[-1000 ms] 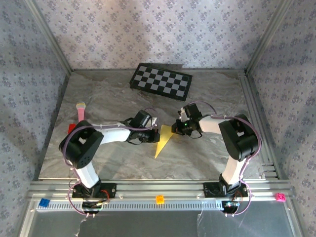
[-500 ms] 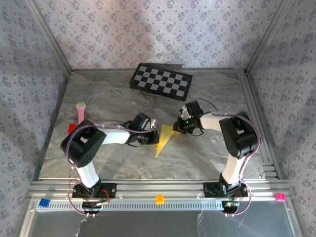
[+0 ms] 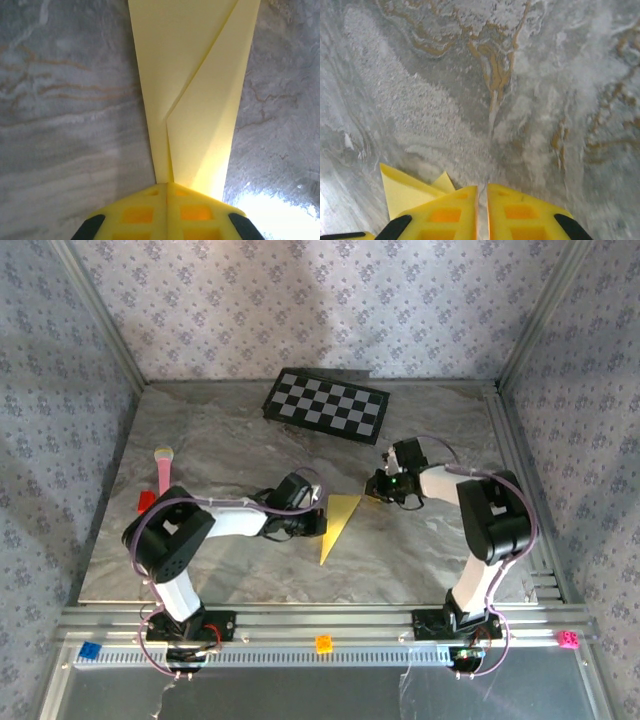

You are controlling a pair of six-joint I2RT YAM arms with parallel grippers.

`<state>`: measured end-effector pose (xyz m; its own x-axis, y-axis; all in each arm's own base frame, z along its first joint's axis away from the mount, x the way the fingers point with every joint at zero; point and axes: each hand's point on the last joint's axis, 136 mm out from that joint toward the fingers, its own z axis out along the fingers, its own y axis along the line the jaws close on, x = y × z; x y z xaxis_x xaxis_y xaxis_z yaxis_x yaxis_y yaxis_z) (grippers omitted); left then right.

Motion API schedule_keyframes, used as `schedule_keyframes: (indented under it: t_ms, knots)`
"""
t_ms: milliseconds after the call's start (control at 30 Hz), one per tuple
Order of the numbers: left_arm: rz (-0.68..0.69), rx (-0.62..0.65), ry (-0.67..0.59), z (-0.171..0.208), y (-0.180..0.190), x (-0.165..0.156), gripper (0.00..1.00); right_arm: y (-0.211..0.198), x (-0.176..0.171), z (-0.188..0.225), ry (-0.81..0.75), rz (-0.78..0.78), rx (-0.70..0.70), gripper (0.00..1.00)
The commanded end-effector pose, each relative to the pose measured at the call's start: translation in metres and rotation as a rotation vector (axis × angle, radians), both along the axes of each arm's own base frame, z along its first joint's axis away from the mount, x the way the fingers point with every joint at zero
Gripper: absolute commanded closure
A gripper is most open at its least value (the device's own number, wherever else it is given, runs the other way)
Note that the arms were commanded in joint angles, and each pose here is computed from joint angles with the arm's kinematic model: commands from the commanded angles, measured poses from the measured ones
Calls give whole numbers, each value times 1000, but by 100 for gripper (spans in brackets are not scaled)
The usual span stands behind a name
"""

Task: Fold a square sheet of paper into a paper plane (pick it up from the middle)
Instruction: Fold the wing for the fifth time at the center of the table, then move a paper plane to the center of the table.

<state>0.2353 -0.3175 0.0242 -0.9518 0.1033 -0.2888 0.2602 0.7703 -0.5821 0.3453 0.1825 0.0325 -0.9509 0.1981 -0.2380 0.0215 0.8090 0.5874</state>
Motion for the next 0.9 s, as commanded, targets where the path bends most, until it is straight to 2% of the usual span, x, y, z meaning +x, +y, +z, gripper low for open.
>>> schedule_keyframes:
  t_ms: [0,100,300,567,667,867]
  knots:
    - [52,-6,-25,21,8,2,82,-4,-15,9,-10,-18,-20,84]
    - [76,-25,-44,33,14,9,77,-5,-30,8,0,-21,-15,83]
    - [61,-57,30,30,17,10,78,6,-52,10,7,7,-5,82]
    - [-4,-84,113,19,4,2,76,18,-56,14,6,8,23,81]
    - [-29,-61,143,13,2,-4,80,21,-56,15,4,18,29,81]
    - [-30,-69,139,14,1,-5,77,22,-57,12,7,21,23,80]
